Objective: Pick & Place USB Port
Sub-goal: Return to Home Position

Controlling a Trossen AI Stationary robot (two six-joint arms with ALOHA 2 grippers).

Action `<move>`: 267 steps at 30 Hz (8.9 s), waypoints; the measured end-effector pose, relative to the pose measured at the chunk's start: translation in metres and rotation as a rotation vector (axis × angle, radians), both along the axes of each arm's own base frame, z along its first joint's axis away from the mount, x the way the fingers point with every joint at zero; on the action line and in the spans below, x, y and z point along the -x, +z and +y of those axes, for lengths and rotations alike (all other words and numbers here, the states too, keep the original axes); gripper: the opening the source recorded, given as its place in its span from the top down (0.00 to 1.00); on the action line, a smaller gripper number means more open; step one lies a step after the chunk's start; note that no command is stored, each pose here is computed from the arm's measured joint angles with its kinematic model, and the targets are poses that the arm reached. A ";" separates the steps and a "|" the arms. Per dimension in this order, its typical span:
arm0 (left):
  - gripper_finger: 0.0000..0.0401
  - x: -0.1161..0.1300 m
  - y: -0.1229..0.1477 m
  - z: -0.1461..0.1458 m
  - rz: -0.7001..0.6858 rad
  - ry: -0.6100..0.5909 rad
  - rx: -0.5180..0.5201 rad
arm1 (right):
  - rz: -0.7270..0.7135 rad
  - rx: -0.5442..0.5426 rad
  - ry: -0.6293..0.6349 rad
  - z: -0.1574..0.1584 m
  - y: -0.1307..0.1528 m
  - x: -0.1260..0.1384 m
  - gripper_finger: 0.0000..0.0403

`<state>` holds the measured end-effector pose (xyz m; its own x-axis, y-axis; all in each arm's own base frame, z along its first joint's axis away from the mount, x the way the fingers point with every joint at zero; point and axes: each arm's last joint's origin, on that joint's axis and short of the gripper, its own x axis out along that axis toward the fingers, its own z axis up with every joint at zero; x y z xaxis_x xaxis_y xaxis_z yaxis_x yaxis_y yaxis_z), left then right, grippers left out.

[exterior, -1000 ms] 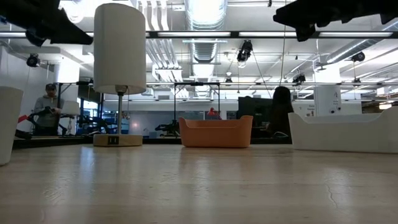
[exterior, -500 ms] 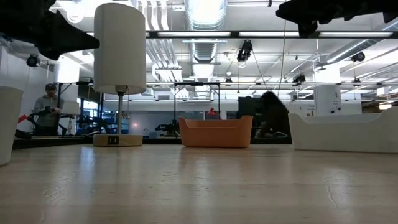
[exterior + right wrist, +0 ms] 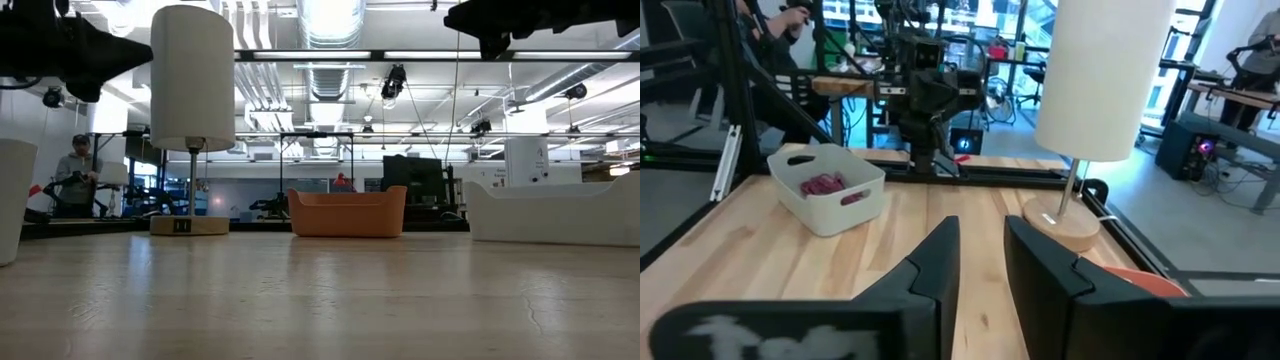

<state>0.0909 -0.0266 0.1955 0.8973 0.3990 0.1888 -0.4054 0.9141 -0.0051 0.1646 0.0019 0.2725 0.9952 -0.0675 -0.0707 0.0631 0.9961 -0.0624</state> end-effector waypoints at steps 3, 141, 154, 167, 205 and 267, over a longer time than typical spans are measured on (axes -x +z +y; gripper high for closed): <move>0.87 0.001 0.003 0.003 -0.021 0.004 -0.007 | 0.005 0.012 -0.011 -0.002 -0.001 0.000 0.79; 0.87 -0.013 -0.036 0.037 0.272 -0.094 0.026 | -0.030 -0.113 -0.043 -0.017 -0.110 0.060 0.81; 0.87 -0.013 -0.036 0.037 0.272 -0.094 0.028 | -0.028 -0.113 -0.042 -0.017 -0.110 0.060 0.77; 0.87 -0.013 -0.034 0.037 0.263 -0.093 0.028 | -0.029 -0.113 -0.042 -0.017 -0.110 0.060 0.82; 0.87 -0.013 -0.033 0.037 0.261 -0.093 0.027 | -0.030 -0.114 -0.042 -0.017 -0.109 0.060 0.83; 0.87 -0.013 -0.033 0.037 0.260 -0.092 0.027 | -0.031 -0.113 -0.041 -0.017 -0.109 0.060 0.82</move>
<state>0.1035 0.0109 0.1623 0.9471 0.3149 -0.0618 -0.3112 0.9483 0.0632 0.1047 -0.0147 0.1632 0.9935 -0.1019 -0.0497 0.1045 0.9931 0.0531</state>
